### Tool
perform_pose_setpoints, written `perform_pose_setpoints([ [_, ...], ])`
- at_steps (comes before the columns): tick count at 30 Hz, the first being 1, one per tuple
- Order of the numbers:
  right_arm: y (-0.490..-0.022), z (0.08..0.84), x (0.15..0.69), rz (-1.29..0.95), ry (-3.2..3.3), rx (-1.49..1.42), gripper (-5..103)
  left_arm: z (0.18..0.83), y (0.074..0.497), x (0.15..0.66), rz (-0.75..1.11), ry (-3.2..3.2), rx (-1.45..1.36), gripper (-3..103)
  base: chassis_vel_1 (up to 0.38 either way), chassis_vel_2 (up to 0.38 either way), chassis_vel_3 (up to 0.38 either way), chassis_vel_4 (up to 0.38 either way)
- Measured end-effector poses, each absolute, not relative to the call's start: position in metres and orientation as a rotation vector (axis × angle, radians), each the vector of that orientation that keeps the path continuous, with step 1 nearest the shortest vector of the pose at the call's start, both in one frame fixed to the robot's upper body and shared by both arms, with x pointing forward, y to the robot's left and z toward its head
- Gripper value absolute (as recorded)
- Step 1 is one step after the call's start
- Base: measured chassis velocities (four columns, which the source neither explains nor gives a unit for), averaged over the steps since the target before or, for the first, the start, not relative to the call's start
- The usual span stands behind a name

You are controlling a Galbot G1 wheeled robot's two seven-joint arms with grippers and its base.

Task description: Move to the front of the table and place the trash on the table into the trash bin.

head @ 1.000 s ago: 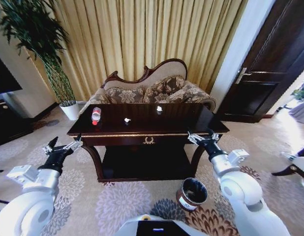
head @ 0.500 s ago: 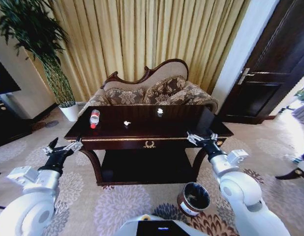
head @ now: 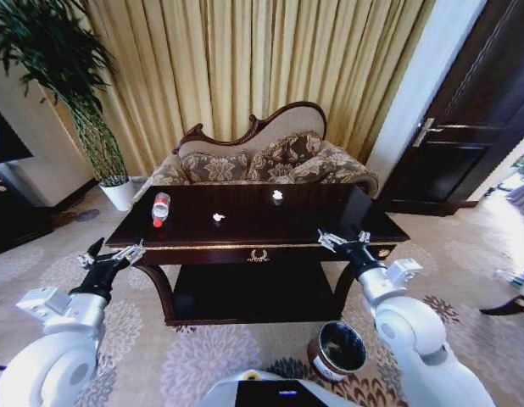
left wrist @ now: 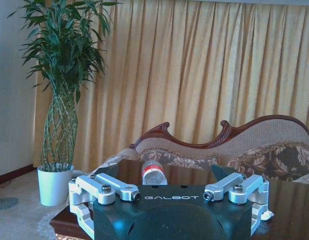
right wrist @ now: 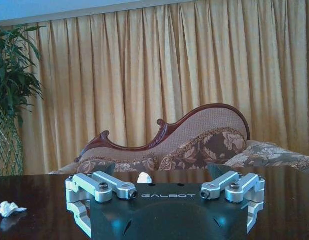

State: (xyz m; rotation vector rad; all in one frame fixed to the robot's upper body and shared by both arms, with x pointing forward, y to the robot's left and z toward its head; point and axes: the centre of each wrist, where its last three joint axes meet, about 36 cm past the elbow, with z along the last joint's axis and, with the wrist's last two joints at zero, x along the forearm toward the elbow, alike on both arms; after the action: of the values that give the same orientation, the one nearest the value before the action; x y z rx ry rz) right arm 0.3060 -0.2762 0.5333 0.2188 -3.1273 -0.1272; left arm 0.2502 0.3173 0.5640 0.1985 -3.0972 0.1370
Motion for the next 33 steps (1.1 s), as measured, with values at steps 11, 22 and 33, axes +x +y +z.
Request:
perform_pose_setpoints([
  [11,-0.275,0.530,0.307,-0.122,-3.128,0.224,100,0.564,0.317,0.251,0.129,-3.097,0.187,100,-0.101,0.108,0.110,-0.100],
  [22,-0.269,0.523,0.314,-0.105,-3.121,0.288,100,0.563,0.315,0.250,0.145,-3.093,0.188,100,-0.068,0.068,0.062,-0.078],
  [33,-0.279,0.504,0.361,-0.104,-3.041,0.313,100,0.558,0.314,0.247,0.134,-3.075,0.216,100,0.000,0.000,0.000,0.000],
])
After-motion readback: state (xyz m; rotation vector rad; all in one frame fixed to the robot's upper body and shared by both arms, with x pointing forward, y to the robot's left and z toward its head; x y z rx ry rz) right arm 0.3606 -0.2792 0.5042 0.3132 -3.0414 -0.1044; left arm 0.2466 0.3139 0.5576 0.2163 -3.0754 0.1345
